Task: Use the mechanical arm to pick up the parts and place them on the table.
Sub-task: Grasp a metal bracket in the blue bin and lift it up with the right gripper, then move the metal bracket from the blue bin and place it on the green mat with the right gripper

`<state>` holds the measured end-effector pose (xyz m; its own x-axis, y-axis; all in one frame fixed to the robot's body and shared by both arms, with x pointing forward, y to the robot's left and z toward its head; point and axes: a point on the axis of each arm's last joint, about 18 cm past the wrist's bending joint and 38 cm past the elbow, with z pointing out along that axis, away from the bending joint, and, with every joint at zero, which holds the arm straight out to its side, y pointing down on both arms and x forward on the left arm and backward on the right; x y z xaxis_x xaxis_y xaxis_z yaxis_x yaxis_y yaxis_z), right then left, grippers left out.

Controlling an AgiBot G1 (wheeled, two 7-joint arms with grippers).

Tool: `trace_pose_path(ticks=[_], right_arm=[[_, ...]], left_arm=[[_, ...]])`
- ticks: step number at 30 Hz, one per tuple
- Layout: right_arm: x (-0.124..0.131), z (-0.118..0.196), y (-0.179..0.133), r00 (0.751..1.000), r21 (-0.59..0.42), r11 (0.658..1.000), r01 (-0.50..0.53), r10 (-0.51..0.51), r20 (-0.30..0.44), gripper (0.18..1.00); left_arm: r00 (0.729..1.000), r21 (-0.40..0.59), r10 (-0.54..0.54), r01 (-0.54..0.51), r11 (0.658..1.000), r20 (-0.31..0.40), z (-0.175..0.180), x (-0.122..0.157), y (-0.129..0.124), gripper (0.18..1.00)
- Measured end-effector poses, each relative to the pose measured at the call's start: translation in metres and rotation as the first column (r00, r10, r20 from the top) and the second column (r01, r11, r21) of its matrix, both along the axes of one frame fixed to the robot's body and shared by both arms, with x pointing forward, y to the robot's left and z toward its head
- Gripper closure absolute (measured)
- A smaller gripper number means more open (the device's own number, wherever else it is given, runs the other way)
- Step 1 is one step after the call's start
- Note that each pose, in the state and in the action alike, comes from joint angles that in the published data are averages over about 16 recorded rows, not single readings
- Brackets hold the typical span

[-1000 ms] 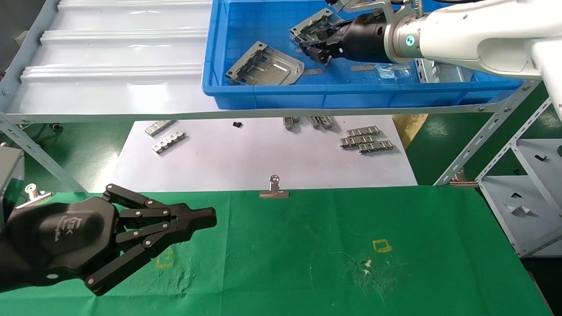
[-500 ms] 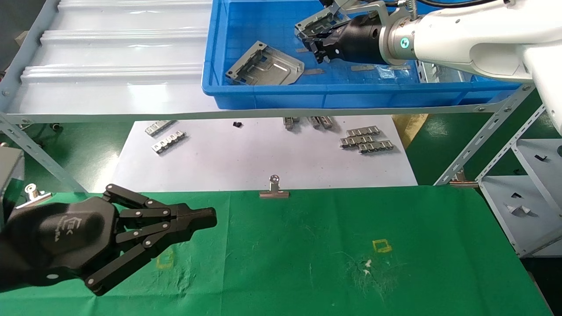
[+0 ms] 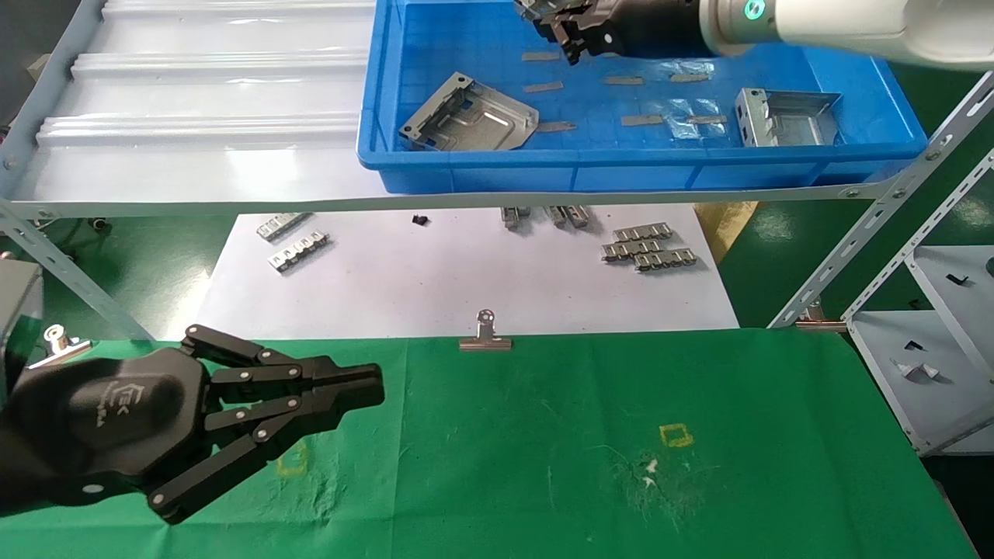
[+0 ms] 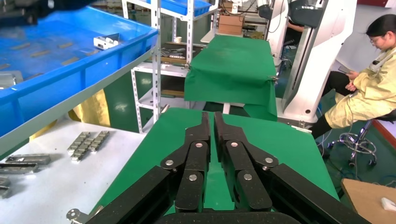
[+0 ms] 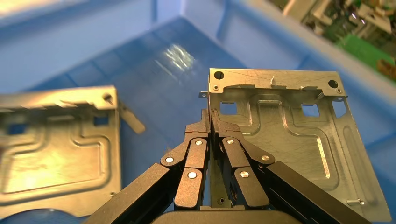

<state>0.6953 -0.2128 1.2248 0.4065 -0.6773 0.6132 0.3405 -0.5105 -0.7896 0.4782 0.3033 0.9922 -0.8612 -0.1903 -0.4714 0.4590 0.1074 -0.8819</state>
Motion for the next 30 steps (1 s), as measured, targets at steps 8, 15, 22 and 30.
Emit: trace_pose_path(ticks=[8,15,22,30], right_arm=[[-0.05,0.012,-0.023,0.99,-0.148,0.979,-0.141,0.137,-0.038,0.986],[-0.098,0.003,-0.045,0.961,-0.306,0.911,-0.278,0.26,-0.099,0.986],[-0.133,-0.015,-0.065,0.931,-0.422,0.831,-0.364,0.34,-0.133,0.986],[-0.163,-0.051,-0.078,0.905,-0.48,0.769,-0.423,0.38,-0.188,0.986]], left_arm=[[1.0,0.0,0.0,0.0,1.0,0.0,0.0,0.0,0.0,0.92],[1.0,0.0,0.0,0.0,1.0,0.0,0.0,0.0,0.0,0.814],[1.0,0.0,0.0,0.0,1.0,0.0,0.0,0.0,0.0,0.665],[1.0,0.0,0.0,0.0,1.0,0.0,0.0,0.0,0.0,0.475]])
